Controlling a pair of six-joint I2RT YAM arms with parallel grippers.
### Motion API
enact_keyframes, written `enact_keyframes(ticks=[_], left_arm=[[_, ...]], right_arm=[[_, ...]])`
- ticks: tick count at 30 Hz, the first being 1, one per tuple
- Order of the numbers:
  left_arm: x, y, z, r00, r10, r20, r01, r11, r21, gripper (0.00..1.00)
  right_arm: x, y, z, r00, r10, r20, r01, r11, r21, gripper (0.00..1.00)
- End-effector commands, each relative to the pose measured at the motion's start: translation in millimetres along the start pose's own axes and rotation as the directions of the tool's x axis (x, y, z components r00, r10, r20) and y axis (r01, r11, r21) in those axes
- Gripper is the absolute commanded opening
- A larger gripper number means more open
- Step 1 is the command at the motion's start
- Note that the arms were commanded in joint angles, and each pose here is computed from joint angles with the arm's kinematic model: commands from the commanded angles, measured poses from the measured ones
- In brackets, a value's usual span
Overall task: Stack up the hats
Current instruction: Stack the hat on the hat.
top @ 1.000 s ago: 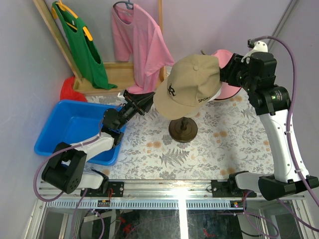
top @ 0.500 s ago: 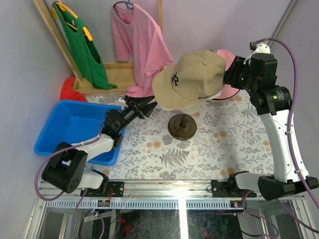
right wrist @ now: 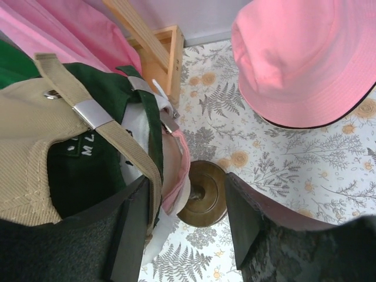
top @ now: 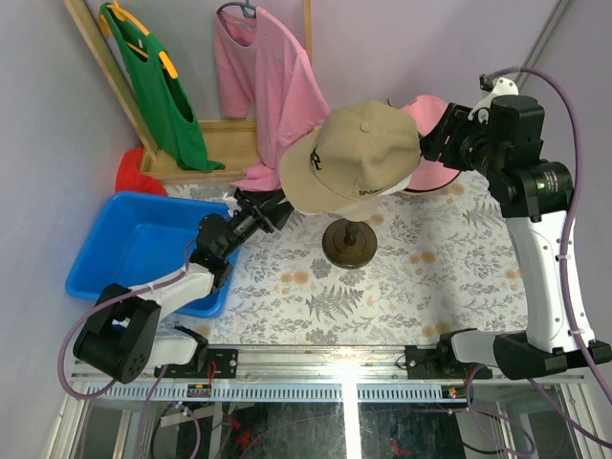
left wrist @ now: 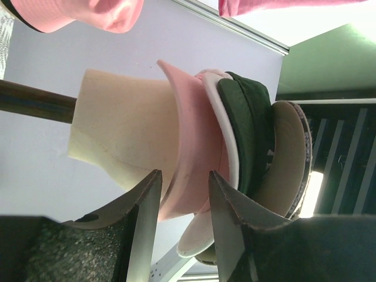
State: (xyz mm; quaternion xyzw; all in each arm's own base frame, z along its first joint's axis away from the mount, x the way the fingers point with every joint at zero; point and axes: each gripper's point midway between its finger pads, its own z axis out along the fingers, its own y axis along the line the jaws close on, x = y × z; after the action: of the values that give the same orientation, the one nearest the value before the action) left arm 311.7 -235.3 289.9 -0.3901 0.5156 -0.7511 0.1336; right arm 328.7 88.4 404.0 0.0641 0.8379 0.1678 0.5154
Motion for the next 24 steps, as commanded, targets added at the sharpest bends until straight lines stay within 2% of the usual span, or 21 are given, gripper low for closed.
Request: enact_keyframes(ticks=[1, 8, 18, 24], left_arm=[[-5.4, -4.8, -6.5, 0.996, -0.083, 0.035, 0.082, 0.997, 0.013, 0.37], [-5.1, -3.8, -10.1, 0.996, -0.08, 0.042, 0.079, 0.997, 0.011, 0.37], [-2.0, -7.3, -9.2, 0.998, -0.057, 0.039, 0.056, 0.998, 0.005, 0.38], [-0.6, -8.1, -9.8, 0.998, -0.054, 0.039, 0.054, 0.999, 0.002, 0.38]], right_arm=[[-14.0, 6.8, -16.3, 1.0, 0.016, 0.02, -0.016, 1.0, -0.018, 0.59], [-16.9, 7.0, -19.0, 0.999, 0.026, 0.026, -0.025, 1.0, -0.013, 0.61], [2.5, 5.6, -0.5, 0.998, 0.054, -0.039, -0.055, 0.998, -0.02, 0.66], [-13.7, 18.3, -1.1, 0.996, 0.092, -0.009, -0.092, 0.994, -0.062, 0.69]])
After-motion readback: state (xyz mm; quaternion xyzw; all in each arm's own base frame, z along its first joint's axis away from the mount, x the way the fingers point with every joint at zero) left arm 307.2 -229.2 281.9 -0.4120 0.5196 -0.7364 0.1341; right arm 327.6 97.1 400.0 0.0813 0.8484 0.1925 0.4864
